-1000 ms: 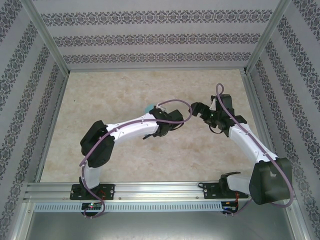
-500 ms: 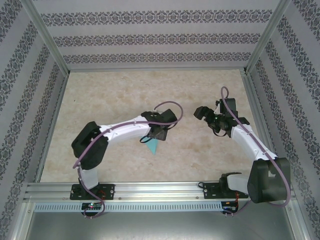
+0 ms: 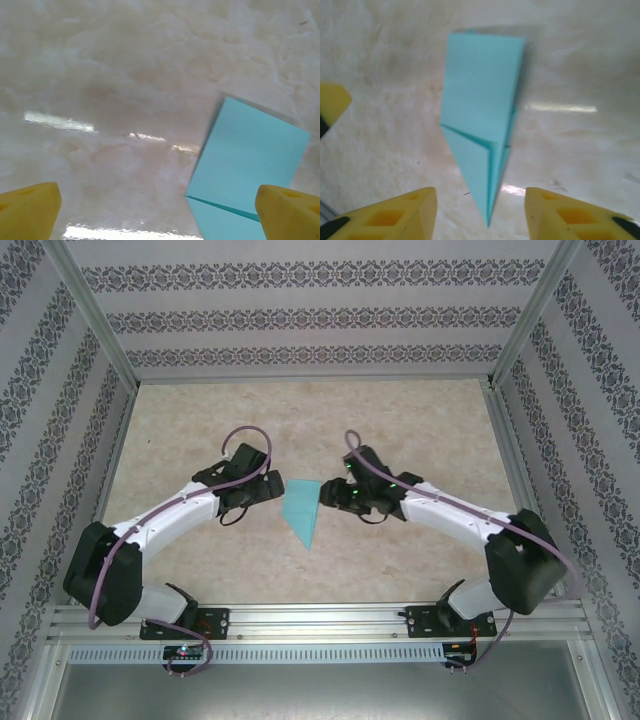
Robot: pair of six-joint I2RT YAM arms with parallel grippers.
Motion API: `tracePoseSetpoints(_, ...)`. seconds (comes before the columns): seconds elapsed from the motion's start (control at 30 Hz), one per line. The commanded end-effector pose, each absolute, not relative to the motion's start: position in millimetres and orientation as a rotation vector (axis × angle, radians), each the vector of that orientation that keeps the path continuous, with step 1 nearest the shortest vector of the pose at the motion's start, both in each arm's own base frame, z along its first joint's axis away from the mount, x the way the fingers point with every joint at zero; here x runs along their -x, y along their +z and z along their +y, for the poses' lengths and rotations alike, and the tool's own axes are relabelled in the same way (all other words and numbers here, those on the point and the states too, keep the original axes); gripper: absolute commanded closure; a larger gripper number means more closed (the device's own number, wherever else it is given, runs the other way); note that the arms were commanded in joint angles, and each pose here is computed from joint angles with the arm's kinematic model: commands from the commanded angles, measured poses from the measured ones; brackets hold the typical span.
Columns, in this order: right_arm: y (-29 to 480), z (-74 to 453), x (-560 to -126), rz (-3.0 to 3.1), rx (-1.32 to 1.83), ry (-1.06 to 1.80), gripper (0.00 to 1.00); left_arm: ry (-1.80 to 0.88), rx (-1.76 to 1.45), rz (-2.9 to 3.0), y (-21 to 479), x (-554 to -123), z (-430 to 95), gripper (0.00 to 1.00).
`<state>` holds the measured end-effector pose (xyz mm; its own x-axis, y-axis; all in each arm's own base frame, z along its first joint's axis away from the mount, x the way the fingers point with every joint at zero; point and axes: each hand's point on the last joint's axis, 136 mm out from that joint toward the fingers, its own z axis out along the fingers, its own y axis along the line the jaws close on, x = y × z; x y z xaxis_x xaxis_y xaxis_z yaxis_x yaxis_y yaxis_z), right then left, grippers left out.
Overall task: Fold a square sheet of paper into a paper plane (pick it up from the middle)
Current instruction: Turn over the paper at the center of the table, then move the paper to the center of the table.
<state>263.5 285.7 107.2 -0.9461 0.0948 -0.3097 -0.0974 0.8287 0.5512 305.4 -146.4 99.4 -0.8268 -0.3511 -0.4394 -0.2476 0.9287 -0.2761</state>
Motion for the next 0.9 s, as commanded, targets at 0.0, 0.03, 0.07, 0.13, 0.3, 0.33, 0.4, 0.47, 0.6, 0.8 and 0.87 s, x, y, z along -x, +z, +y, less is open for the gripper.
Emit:
tracePoseSetpoints(0.0, 105, 324, -260, 2.687, 0.059, 0.88, 0.57, -0.347, 0.541, 2.492, 113, -313, -133, 0.0)
tracePoseSetpoints(0.03, 101, 332, -257, 2.704, 0.082, 0.884, 0.57, -0.342, 0.561, 2.485, 112, -312, -128, 0.0)
tracePoseSetpoints(0.07, 95, 340, -255, 2.722, 0.104, 0.892, 0.58, -0.341, 0.583, 2.477, 111, -310, -123, 0.0)
tracePoseSetpoints(0.13, 82, 354, -250, 2.768, 0.147, 0.908, 0.58, -0.343, 0.611, 2.466, 111, -308, -116, 0.0)
tracePoseSetpoints(0.3, 50, 371, -240, 2.868, 0.218, 0.881, 0.59, -0.345, 0.631, 2.468, 109, -304, -109, 0.0)
tracePoseSetpoints(0.33, 45, 369, -240, 2.885, 0.222, 0.862, 0.59, -0.344, 0.632, 2.472, 108, -304, -109, 0.0)
tracePoseSetpoints(0.4, 36, 365, -239, 2.909, 0.248, 0.819, 0.59, -0.351, 0.631, 2.476, 107, -304, -110, 0.0)
tracePoseSetpoints(0.47, 27, 357, -238, 2.934, 0.276, 0.778, 0.58, -0.352, 0.624, 2.487, 105, -304, -112, 0.0)
tracePoseSetpoints(0.6, 6, 330, -236, 2.986, 0.384, 0.675, 0.56, -0.353, 0.623, 2.495, 103, -305, -113, 0.0)
tracePoseSetpoints(0.8, -7, 265, -242, 3.035, 0.552, 0.514, 0.57, -0.356, 0.607, 2.513, 101, -308, -117, 0.0)
tracePoseSetpoints(0.87, -2, 247, -248, 3.015, 0.575, 0.489, 0.57, -0.369, 0.602, 2.52, 100, -308, -119, 0.0)
